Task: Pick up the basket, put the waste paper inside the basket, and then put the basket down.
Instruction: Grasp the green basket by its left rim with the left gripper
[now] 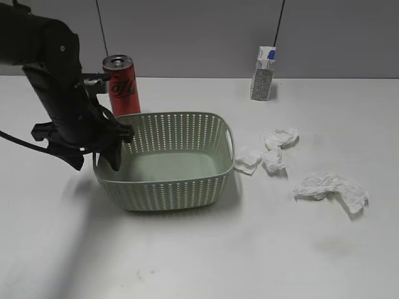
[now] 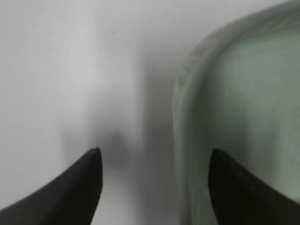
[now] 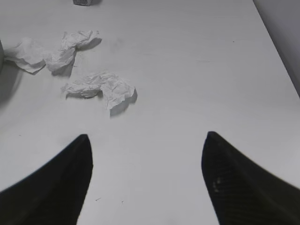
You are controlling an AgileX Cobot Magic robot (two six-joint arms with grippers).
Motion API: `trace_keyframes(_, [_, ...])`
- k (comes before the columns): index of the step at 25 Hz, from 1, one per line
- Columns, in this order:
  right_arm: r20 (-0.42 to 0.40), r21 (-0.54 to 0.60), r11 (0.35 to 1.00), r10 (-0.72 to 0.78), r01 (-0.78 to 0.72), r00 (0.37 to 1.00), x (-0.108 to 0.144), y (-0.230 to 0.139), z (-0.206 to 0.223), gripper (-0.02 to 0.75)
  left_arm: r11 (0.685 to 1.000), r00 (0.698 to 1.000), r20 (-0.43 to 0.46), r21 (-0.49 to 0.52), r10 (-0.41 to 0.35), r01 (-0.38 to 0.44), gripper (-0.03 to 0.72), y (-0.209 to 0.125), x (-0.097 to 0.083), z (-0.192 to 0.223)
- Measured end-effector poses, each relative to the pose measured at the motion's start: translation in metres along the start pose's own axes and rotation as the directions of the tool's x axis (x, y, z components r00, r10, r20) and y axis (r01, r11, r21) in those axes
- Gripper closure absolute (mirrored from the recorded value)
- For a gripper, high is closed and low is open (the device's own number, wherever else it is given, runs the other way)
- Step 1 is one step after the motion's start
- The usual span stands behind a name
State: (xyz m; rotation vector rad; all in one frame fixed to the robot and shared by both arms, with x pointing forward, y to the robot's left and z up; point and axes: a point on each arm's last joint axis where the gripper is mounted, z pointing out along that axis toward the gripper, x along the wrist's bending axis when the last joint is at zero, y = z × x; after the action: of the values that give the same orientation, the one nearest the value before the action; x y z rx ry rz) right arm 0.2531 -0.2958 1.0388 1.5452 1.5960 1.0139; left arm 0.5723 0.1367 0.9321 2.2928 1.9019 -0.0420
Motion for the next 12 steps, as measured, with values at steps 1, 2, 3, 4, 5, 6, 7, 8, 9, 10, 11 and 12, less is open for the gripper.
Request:
trace_keyframes(1, [0.001, 0.0, 1.0, -0.001, 0.001, 1.0, -0.0001, 0.0, 0.0, 0.188, 1.0, 1.0, 0.001, 0.003, -0.002, 0.002, 0.181, 0.0, 0.0, 0.001])
trace_keyframes(2, [0.001, 0.0, 1.0, -0.001, 0.001, 1.0, -0.0001, 0.0, 0.0, 0.188, 1.0, 1.0, 0.001, 0.003, -0.002, 0.002, 0.216, 0.0, -0.0001, 0.0013])
trace_keyframes(3, [0.001, 0.0, 1.0, -0.001, 0.001, 1.0, -0.0001, 0.0, 0.0, 0.188, 1.0, 1.0, 0.002, 0.003, -0.004, 0.004, 0.274, 0.0, -0.0001, 0.0013])
trace_keyframes(4, [0.001, 0.0, 1.0, 0.001, -0.001, 1.0, -0.0001, 0.0, 0.0, 0.188, 1.0, 1.0, 0.002, 0.003, -0.004, 0.004, 0.35, 0.0, -0.0001, 0.0013])
trace_keyframes(5, [0.001, 0.0, 1.0, 0.001, -0.001, 1.0, -0.0001, 0.0, 0.0, 0.188, 1.0, 1.0, 0.004, 0.001, -0.005, 0.005, 0.424, 0.0003, -0.0003, 0.0011])
trace_keyframes(6, [0.001, 0.0, 1.0, 0.001, -0.001, 1.0, -0.0001, 0.0, 0.0, 0.188, 1.0, 1.0, 0.005, -0.001, -0.005, 0.005, 0.532, 0.0005, -0.0004, 0.0011])
trace_keyframes(7, [0.001, 0.0, 1.0, 0.001, -0.001, 1.0, -0.0001, 0.0, 0.0, 0.188, 1.0, 1.0, 0.006, -0.003, -0.006, 0.006, 0.601, 0.0008, -0.0006, 0.001])
trace_keyframes(8, [0.001, 0.0, 1.0, 0.001, -0.001, 1.0, -0.0001, 0.0, 0.0, 0.188, 1.0, 1.0, 0.01, -0.005, -0.012, 0.013, 0.65, 0.0011, -0.0009, 0.0009])
trace_keyframes(9, [0.001, 0.0, 1.0, 0.001, -0.001, 1.0, -0.0001, 0.0, 0.0, 0.188, 1.0, 1.0, 0.013, -0.011, -0.016, 0.016, 0.673, 0.0019, -0.0014, 0.0005])
trace_keyframes(10, [0.001, 0.0, 1.0, 0.001, -0.001, 1.0, -0.0001, 0.0, 0.0, 0.188, 1.0, 1.0, 0.014, -0.017, -0.015, 0.015, 0.687, 0.0029, -0.0016, -0.0001])
trace_keyframes(11, [0.001, 0.0, 1.0, 0.001, -0.001, 1.0, -0.0001, 0.0, 0.0, 0.188, 1.0, 1.0, 0.013, -0.013, -0.015, 0.015, 0.688, 0.0024, -0.0015, -0.0001])
trace_keyframes(12, [0.001, 0.0, 1.0, 0.001, -0.001, 1.0, -0.0001, 0.0, 0.0, 0.188, 1.0, 1.0, 0.012, -0.006, -0.014, 0.014, 0.688, 0.0019, -0.0014, -0.0002])
